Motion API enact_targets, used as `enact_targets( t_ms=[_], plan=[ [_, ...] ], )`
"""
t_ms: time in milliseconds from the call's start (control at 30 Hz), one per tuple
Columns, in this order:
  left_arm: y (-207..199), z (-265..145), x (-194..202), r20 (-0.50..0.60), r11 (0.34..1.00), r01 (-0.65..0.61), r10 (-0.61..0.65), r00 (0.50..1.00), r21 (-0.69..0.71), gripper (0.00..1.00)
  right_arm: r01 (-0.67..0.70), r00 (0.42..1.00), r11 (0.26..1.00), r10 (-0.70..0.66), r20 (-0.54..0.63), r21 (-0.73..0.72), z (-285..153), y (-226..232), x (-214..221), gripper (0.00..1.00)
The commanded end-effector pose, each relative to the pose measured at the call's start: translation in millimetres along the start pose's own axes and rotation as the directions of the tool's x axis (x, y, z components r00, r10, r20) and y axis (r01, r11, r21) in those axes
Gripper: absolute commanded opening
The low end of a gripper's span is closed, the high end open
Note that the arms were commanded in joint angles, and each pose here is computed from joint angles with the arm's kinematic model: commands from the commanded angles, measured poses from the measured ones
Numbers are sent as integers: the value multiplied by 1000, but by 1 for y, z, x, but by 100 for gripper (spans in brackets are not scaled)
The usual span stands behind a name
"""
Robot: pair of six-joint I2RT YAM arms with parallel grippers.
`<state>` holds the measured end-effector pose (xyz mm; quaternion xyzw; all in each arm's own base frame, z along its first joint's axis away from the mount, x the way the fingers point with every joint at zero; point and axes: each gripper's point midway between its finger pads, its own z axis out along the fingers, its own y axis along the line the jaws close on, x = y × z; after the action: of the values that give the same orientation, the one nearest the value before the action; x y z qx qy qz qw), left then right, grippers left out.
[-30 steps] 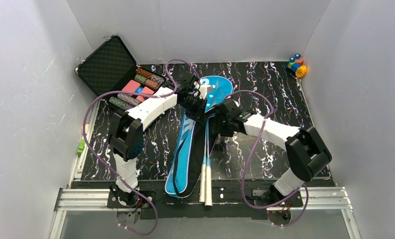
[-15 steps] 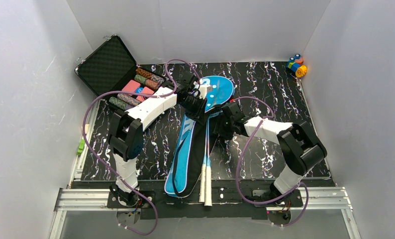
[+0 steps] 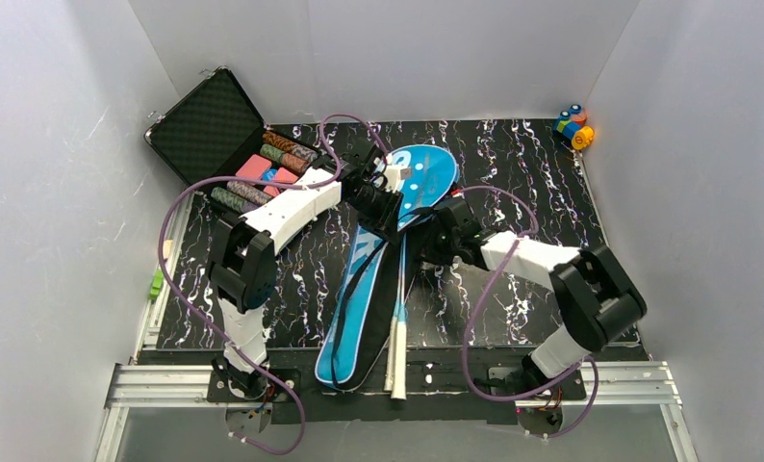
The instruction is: Pack up the badminton gear
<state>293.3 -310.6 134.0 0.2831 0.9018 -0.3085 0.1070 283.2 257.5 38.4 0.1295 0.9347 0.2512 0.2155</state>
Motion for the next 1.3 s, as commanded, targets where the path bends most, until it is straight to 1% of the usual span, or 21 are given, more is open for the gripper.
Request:
enact_targets(
  t_ms=[0,33,133,333,400,467,633,767,900,1100,1267],
  plan=[
    [-33,-40,-14,91,995,-87,82,992,51,27,44,995,994,-35,92,-102,-54,37,-26,1],
    [-33,-41,-14,89,994,-90,85,992,54,28,50,994,993,-39,97,-107,-63,40,-29,1],
    [-42,-45,-13,81,993,-78,71,994,92,30,56,997,987,-46,65,-154,-87,55,-26,1],
    [-59,-56,-13,89,987,-86,74,993,138,38,13,1000,969,-7,22,-247,-113,76,-20,1],
    [-67,-62,-10,83,981,-91,77,994,173,43,7,1000,964,-1,21,-266,-118,84,-23,1],
    [-75,-66,-5,72,973,-95,82,994,210,52,2,1000,962,3,19,-273,-121,90,-27,1],
    [-88,-64,18,34,955,-119,114,993,272,59,-12,1000,952,16,10,-307,-130,110,-35,1],
    [-88,-52,35,20,953,-145,145,989,268,61,-15,1000,949,19,10,-316,-138,123,-44,1],
    [-88,-47,40,23,953,-166,166,986,254,62,-24,1000,943,24,-4,-331,-140,131,-45,1],
    [-90,-45,33,59,959,-194,185,981,209,62,-46,998,936,32,-46,-348,-139,138,-38,1],
    [-91,-45,22,90,968,-191,178,980,163,61,-29,999,945,21,-27,-325,-143,141,-31,1]
  ],
)
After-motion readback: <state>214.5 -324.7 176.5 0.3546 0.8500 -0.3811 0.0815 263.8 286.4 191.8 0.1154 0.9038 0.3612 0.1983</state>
